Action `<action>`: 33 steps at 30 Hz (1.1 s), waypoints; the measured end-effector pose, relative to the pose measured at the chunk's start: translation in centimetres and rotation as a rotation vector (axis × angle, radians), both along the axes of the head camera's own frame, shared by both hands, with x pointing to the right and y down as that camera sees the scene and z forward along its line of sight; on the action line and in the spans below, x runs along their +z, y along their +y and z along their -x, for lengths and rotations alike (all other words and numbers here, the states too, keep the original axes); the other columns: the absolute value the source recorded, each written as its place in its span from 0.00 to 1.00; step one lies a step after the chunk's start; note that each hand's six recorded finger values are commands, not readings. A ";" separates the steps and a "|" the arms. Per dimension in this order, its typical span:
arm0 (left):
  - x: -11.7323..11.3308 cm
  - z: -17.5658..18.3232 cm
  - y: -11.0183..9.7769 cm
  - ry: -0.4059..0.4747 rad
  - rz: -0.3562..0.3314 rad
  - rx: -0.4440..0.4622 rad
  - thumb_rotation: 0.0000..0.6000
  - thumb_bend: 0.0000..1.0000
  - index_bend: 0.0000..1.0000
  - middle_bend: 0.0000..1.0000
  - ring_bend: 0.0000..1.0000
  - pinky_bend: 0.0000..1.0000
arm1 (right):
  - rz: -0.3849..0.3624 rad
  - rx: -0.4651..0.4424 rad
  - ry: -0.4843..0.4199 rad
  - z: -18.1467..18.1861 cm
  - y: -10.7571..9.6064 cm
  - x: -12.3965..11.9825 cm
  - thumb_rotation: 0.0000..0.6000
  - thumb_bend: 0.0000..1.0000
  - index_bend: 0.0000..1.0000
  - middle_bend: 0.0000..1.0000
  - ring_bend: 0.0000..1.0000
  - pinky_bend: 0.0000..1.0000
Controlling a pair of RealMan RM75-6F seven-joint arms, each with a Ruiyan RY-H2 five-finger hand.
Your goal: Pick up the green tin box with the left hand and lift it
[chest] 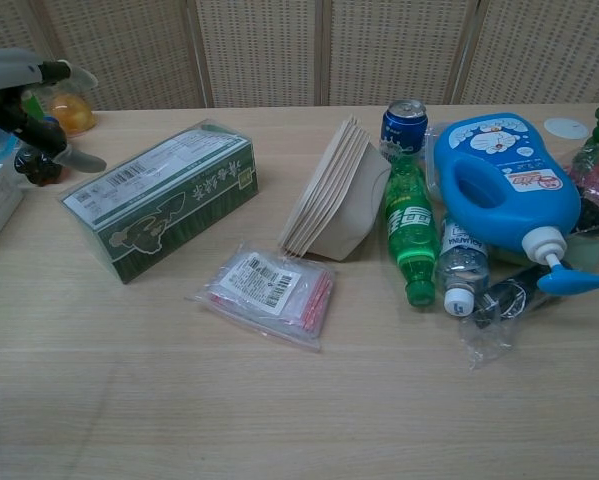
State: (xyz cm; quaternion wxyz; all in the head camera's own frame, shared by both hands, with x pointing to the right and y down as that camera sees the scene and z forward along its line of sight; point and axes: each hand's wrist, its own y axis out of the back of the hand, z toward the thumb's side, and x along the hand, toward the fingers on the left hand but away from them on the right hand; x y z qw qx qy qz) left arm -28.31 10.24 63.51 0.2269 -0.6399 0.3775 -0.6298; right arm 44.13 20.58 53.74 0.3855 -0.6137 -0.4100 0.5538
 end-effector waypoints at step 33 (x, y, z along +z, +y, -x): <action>8.7 -3.2 0.9 0.038 0.095 -0.100 0.87 0.19 0.00 0.00 0.00 0.00 | 0.013 0.047 -0.053 -0.6 0.8 -1.0 0.59 0.16 0.00 0.00 0.00 0.00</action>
